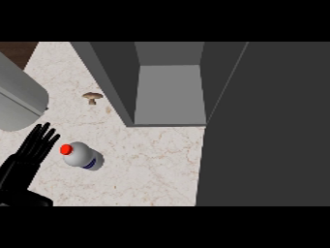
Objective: Pick up the bottled water, place it into the cabinet and close the cabinet
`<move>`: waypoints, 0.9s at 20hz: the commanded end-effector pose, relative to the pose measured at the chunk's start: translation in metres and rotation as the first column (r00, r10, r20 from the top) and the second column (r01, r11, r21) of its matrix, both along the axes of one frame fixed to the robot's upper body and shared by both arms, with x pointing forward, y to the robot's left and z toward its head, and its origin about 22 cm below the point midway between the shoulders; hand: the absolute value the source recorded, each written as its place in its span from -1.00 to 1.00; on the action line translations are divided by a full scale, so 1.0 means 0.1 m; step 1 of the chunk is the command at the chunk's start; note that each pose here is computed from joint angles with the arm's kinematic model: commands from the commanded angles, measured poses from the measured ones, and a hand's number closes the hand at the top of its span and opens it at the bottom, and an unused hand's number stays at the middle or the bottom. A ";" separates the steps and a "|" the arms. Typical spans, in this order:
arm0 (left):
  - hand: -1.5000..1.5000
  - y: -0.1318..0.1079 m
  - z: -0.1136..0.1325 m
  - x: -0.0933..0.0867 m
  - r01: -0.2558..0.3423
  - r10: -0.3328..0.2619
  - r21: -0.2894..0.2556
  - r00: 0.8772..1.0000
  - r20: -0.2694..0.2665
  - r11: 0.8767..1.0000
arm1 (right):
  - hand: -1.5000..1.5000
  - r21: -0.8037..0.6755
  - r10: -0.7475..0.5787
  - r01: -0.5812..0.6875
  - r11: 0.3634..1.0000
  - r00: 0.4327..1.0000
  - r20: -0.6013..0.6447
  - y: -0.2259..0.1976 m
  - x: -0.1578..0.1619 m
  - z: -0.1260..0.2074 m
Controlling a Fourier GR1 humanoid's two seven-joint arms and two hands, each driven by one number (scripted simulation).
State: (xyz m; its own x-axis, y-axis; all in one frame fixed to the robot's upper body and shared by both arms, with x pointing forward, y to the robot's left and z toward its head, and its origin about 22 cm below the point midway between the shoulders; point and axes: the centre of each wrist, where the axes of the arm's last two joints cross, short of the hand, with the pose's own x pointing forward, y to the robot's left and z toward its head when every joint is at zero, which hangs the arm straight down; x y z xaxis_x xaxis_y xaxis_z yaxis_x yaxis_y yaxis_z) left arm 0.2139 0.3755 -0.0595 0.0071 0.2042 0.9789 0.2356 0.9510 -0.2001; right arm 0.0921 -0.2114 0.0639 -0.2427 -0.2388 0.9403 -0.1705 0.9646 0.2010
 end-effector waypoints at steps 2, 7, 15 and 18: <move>-1.00 0.08 -0.22 0.10 -0.015 0.014 -0.017 0.998 -0.064 1.000 | -1.00 0.010 0.000 0.000 1.000 1.000 0.004 -0.05 -0.01 -0.07; -1.00 -0.11 -0.36 0.41 0.003 -0.011 -0.068 0.993 -0.115 0.998 | -1.00 0.013 0.022 -0.022 1.000 1.000 0.004 -0.11 -0.07 0.04; -1.00 -0.03 -0.71 0.15 0.009 -0.018 -0.084 0.994 -0.109 0.996 | -1.00 -0.009 0.003 -0.003 1.000 1.000 0.011 0.10 -0.02 -0.12; -1.00 -0.29 -0.77 0.24 0.033 -0.046 -0.109 0.991 -0.124 0.994 | -1.00 -0.015 0.012 -0.012 1.000 1.000 -0.013 -0.11 -0.12 -0.02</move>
